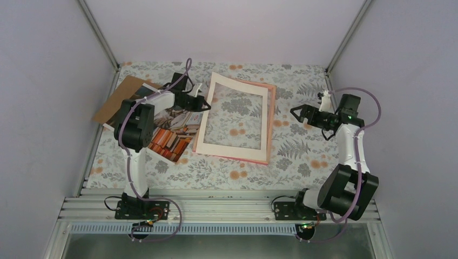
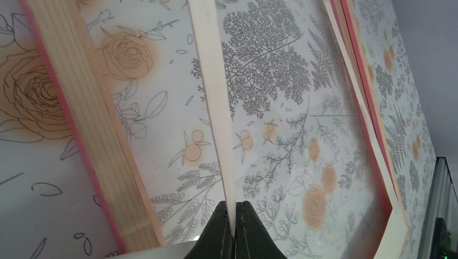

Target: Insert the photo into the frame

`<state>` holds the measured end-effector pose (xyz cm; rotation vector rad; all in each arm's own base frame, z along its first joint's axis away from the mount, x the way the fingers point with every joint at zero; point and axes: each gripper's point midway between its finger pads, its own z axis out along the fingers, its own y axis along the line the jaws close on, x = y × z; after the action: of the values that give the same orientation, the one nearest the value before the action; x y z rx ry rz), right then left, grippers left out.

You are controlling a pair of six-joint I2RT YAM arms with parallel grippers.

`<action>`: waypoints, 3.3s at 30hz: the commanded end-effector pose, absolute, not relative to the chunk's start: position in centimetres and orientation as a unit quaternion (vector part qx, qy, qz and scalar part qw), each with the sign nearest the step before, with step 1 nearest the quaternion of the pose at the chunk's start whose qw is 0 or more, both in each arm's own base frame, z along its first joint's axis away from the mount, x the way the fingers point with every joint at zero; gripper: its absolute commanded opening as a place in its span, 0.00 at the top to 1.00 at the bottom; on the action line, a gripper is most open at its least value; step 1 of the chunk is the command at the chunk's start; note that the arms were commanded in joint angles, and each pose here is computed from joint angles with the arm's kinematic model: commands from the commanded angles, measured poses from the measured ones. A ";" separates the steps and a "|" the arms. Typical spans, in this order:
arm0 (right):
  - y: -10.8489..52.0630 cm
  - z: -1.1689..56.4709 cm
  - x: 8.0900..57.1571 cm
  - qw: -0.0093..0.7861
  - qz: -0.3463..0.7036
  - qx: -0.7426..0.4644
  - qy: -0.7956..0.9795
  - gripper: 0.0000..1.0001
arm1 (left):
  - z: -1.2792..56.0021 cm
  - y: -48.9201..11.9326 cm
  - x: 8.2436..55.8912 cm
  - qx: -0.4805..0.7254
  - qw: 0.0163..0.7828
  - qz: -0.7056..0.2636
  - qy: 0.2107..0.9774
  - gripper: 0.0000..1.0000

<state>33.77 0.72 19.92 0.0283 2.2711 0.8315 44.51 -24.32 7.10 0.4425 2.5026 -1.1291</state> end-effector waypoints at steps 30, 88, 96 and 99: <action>1.2 19.3 33.6 0.355 0.341 0.012 0.871 0.00 | 7.4 -26.8 46.8 0.251 0.221 -0.323 0.885 0.76; 5.2 19.9 33.1 0.384 0.327 -0.052 0.862 0.00 | 2.8 -13.4 31.8 0.434 0.243 0.179 0.849 0.32; 5.0 20.0 33.4 0.386 0.322 -0.052 0.863 0.00 | 5.1 -14.1 33.4 0.414 0.266 0.168 0.854 0.72; 5.1 20.1 33.4 0.390 0.318 -0.061 0.862 0.00 | 6.7 -14.7 33.9 0.408 0.280 0.147 0.857 0.87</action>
<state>33.00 4.91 18.80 -0.1101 2.2242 0.8373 32.33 -13.69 3.41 1.1717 2.3383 0.4577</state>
